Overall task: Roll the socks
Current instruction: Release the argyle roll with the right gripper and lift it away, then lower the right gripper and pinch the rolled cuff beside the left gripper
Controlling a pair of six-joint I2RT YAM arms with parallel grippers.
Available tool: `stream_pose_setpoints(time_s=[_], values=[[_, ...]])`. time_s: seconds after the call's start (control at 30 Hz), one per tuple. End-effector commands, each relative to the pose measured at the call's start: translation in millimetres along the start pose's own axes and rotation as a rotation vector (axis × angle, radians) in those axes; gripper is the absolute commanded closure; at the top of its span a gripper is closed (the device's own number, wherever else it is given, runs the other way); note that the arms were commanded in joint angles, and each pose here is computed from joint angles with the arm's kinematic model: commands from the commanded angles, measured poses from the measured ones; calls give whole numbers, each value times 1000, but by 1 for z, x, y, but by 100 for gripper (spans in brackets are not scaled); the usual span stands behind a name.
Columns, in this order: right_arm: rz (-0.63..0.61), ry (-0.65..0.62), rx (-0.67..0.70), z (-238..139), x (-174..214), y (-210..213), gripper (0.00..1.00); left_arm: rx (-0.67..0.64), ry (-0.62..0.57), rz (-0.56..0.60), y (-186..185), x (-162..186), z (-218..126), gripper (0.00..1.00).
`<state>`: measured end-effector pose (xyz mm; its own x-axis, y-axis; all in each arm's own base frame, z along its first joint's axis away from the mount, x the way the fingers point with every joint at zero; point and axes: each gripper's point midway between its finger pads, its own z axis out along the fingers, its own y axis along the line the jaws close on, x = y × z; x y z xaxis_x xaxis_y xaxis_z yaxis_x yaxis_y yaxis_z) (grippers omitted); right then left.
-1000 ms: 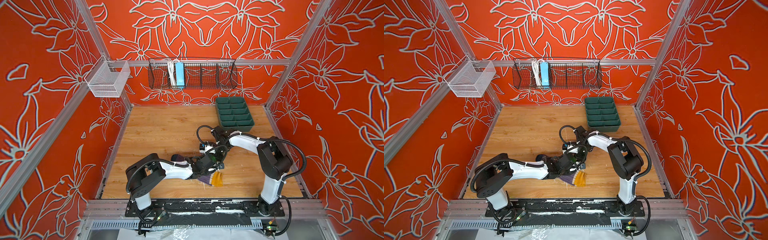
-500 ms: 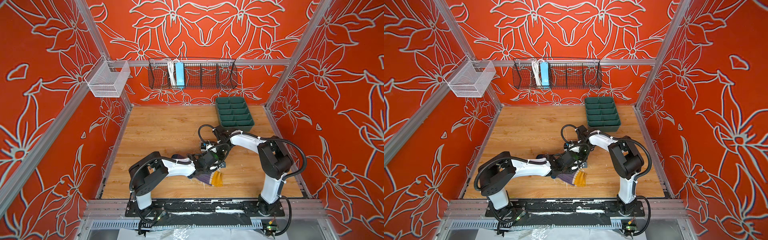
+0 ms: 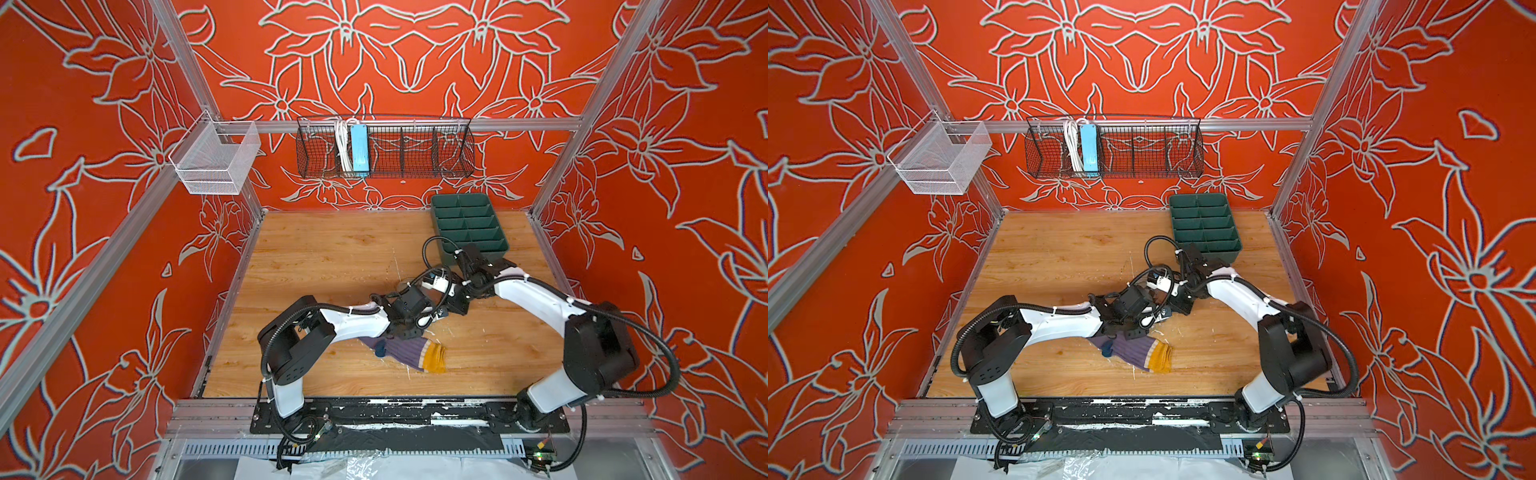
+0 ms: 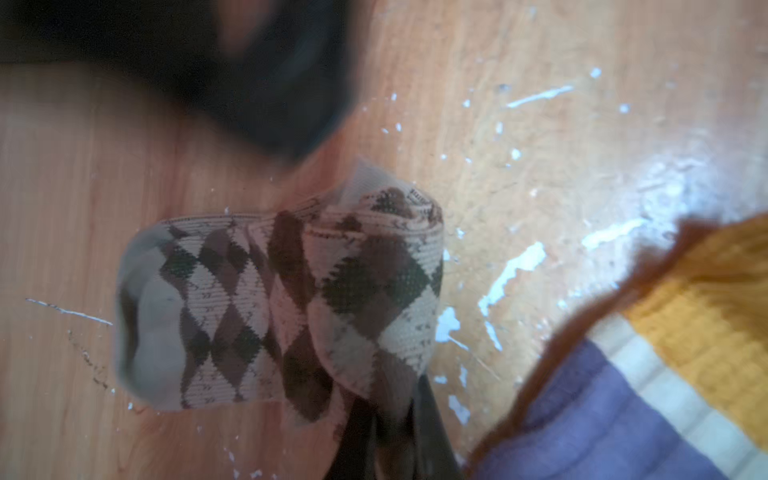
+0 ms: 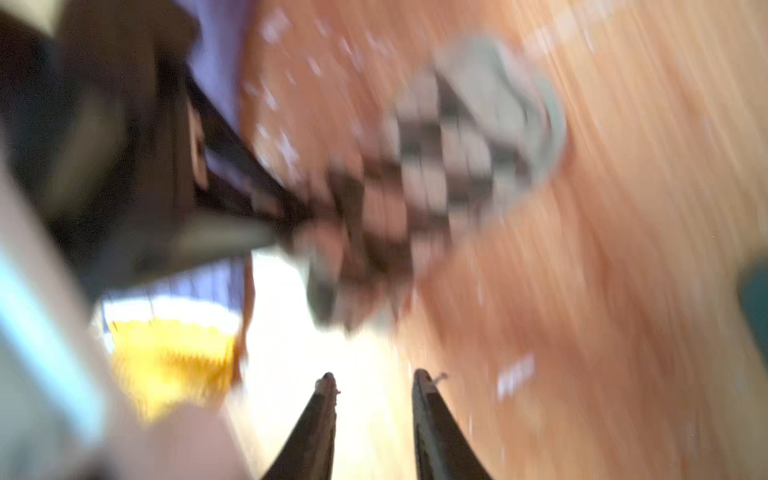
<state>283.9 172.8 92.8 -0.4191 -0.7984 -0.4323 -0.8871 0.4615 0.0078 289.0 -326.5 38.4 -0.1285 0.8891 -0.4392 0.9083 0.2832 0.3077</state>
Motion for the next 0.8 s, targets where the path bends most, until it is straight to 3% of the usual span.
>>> stream_pose_setpoints(time_s=[0.0, 0.13, 0.27, 0.37, 0.47, 0.57, 0.77], values=[[139, 19, 224, -20, 24, -32, 65, 158, 168, -70, -23, 40, 13, 100], [302, -51, 591, -67, 35, -81, 67, 343, 207, -143, -35, 32, 8, 100], [321, -149, 787, -110, 35, -93, 69, 459, 218, -184, -42, 24, 2, 100], [149, -258, 695, -123, 18, -63, 69, 564, 212, -203, -49, 20, -5, 100], [-128, -365, 518, -121, 5, -9, 71, 681, 222, -239, -53, 19, -12, 100], [-337, -445, 440, -122, 2, 31, 70, 754, 243, -293, -52, 20, -13, 100], [-671, -352, 354, -85, 5, 72, 62, 787, 263, -382, -38, 27, -4, 100]])
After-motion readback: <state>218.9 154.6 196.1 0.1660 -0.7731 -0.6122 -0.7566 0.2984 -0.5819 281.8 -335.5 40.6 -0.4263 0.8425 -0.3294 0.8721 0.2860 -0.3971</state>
